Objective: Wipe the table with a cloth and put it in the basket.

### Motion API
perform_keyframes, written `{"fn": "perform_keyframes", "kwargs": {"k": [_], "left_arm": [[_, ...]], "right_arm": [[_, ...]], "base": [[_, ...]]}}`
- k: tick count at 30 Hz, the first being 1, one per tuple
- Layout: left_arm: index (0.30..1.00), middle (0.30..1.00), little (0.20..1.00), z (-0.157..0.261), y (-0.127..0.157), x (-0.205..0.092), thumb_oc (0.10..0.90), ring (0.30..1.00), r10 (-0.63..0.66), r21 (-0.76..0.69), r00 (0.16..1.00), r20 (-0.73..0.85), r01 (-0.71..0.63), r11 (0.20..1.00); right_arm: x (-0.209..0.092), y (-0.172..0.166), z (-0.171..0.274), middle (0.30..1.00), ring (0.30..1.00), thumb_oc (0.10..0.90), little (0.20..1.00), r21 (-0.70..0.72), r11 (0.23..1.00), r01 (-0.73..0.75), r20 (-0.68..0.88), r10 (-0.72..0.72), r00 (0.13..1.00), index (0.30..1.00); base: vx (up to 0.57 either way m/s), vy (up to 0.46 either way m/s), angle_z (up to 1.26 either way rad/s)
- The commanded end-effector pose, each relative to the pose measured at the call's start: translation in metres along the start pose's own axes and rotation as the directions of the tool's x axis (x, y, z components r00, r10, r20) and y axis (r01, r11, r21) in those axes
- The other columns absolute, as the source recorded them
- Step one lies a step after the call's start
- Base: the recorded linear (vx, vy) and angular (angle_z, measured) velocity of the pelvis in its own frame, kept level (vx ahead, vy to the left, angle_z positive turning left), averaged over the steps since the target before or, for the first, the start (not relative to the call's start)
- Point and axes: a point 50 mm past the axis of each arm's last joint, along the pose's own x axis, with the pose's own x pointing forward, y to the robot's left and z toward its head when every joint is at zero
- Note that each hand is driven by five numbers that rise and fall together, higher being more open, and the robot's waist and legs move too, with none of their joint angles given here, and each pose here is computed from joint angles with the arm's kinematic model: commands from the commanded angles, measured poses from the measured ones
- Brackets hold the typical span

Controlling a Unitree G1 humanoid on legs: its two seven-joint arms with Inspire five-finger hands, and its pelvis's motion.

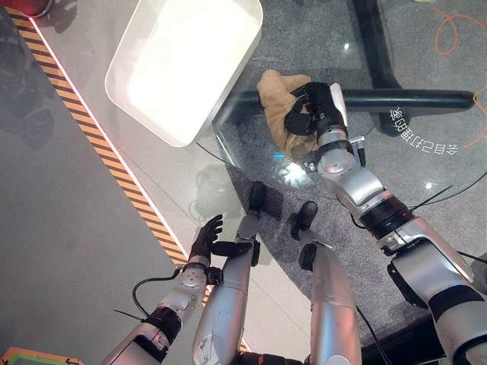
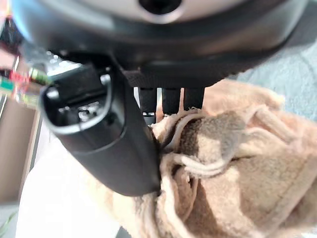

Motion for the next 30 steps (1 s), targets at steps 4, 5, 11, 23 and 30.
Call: {"fn": "perform_keyframes", "kwargs": {"k": [4, 5, 11, 23, 30], "left_arm": [[0.900, 0.900, 0.900, -0.046, 0.017, -0.023, 0.800, 0.900, 0.039, 0.074, 0.994, -0.101, -0.031, 0.997], [0.900, 0.900, 0.900, -0.046, 0.020, -0.024, 0.800, 0.900, 0.041, 0.075, 0.994, -0.101, -0.034, 0.997], [0.900, 0.900, 0.900, -0.042, 0.027, -0.022, 0.800, 0.900, 0.055, 0.075, 0.995, -0.083, -0.049, 0.996], [0.900, 0.900, 0.900, -0.048, 0.034, -0.026, 0.800, 0.900, 0.066, 0.078, 0.993, -0.093, -0.059, 0.995], [0.900, 0.900, 0.900, -0.047, 0.036, -0.026, 0.800, 0.900, 0.068, 0.075, 0.994, -0.091, -0.061, 0.995]], "right_arm": [[0.016, -0.071, 0.032, 0.300, 0.300, 0.100, 0.200, 0.089, 0.956, 0.278, 0.134, -0.288, 0.948, 0.300], [0.017, -0.081, 0.031, 0.300, 0.300, 0.100, 0.200, 0.085, 0.947, 0.311, 0.129, -0.320, 0.939, 0.300], [0.019, -0.117, 0.027, 0.300, 0.300, 0.100, 0.200, 0.105, 0.899, 0.424, 0.104, -0.434, 0.895, 0.300], [0.009, -0.171, 0.000, 0.300, 0.300, 0.100, 0.200, 0.136, 0.781, 0.609, 0.010, -0.616, 0.788, 0.300], [0.003, -0.186, -0.002, 0.300, 0.300, 0.100, 0.200, 0.151, 0.732, 0.664, 0.007, -0.673, 0.740, 0.300]], "base": [[-0.01, -0.055, -0.09], [-0.07, -0.028, -0.09], [-0.02, -0.032, -0.08], [0.01, -0.022, -0.07], [0.01, -0.019, -0.07]]}}
